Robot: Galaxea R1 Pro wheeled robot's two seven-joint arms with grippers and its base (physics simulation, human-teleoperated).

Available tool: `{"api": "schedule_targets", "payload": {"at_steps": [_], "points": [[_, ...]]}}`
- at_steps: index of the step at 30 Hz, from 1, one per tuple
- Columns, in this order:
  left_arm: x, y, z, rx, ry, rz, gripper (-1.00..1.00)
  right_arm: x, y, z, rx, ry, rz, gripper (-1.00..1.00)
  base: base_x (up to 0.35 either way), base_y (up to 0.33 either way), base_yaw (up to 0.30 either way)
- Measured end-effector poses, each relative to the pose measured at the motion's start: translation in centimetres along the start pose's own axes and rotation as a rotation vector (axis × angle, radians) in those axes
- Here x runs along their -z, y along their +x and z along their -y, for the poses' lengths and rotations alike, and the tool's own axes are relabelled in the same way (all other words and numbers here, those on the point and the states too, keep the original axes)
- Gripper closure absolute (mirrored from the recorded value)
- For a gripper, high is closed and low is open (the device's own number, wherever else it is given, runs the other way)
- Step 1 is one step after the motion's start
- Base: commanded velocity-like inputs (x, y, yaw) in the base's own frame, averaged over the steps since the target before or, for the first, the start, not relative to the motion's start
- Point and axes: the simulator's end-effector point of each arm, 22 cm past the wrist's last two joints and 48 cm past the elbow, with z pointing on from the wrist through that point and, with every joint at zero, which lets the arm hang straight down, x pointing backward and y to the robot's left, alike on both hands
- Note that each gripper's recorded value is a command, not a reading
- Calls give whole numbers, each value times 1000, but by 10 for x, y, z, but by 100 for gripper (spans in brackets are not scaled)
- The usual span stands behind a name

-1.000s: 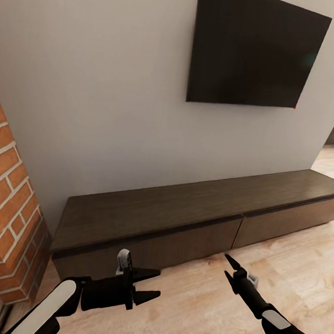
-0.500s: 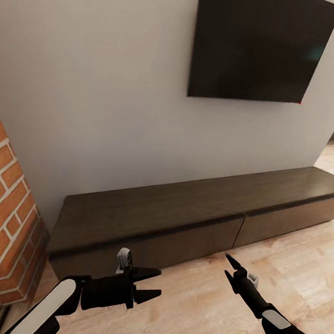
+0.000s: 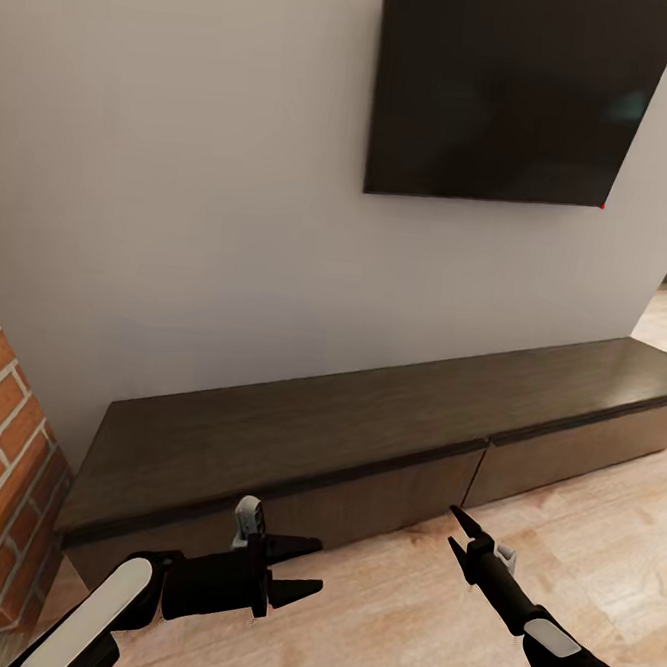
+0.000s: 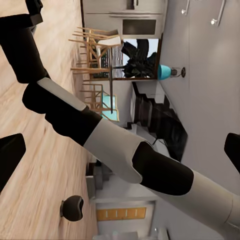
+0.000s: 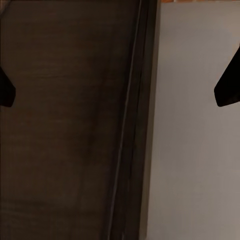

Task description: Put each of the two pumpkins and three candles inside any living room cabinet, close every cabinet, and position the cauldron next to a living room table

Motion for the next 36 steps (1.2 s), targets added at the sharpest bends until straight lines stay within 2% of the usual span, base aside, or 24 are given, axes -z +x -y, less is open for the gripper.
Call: {"api": "schedule_targets", "payload": {"at_steps": [16,36], "points": [[0,1,0,1,-1,-1,-100,0,1,0,0,1,-2,-100,239,-38,0],[-1,1,-1,2,-1,-1,-100,0,2,1,1,3,-5,-100,65,30,0]]}}
